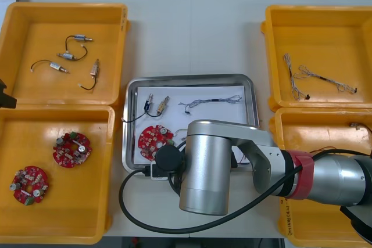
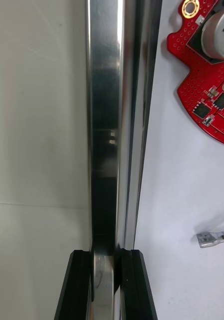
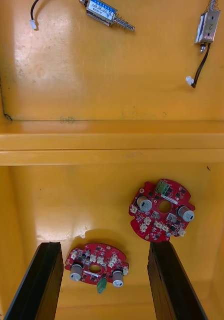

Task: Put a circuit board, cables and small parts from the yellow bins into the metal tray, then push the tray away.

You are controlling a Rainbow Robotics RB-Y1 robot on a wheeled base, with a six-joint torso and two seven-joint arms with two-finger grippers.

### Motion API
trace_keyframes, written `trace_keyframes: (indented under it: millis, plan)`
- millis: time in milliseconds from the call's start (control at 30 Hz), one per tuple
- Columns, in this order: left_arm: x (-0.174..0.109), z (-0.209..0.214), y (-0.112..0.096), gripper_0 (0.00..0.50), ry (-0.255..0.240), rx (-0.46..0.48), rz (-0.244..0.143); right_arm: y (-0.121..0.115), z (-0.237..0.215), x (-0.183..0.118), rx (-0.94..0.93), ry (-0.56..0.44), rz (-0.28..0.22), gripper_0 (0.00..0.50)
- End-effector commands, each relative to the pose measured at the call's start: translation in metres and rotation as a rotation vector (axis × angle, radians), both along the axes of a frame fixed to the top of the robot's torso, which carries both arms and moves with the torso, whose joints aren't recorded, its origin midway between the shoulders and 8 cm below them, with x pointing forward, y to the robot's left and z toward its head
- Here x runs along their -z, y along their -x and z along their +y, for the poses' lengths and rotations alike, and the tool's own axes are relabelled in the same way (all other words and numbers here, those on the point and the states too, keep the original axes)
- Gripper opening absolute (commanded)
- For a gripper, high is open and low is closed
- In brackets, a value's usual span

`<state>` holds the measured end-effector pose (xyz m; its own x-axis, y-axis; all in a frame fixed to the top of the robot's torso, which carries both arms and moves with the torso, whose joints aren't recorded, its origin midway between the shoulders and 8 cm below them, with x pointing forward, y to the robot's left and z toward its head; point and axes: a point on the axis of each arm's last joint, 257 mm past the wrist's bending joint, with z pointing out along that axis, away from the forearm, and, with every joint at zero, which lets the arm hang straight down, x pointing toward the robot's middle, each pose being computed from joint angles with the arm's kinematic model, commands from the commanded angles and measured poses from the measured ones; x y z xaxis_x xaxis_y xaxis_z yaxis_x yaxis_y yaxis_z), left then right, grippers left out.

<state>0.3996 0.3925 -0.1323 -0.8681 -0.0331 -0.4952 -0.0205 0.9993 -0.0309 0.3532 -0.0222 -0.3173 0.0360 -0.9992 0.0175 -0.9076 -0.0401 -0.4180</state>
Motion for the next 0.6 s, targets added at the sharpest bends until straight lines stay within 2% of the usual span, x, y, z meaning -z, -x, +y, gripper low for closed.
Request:
trace_keyframes:
  millis: [33, 600]
  plan:
    - [-0.013, 0.014, 0.007, 0.500, -0.052, -0.009, -0.014, 0.001, 0.018, -0.010, -0.035, -0.029, -0.036, 0.000]
    - [-0.013, 0.014, 0.007, 0.500, -0.052, -0.009, -0.014, -0.038, 0.012, -0.039, -0.007, -0.022, -0.120, 0.000]
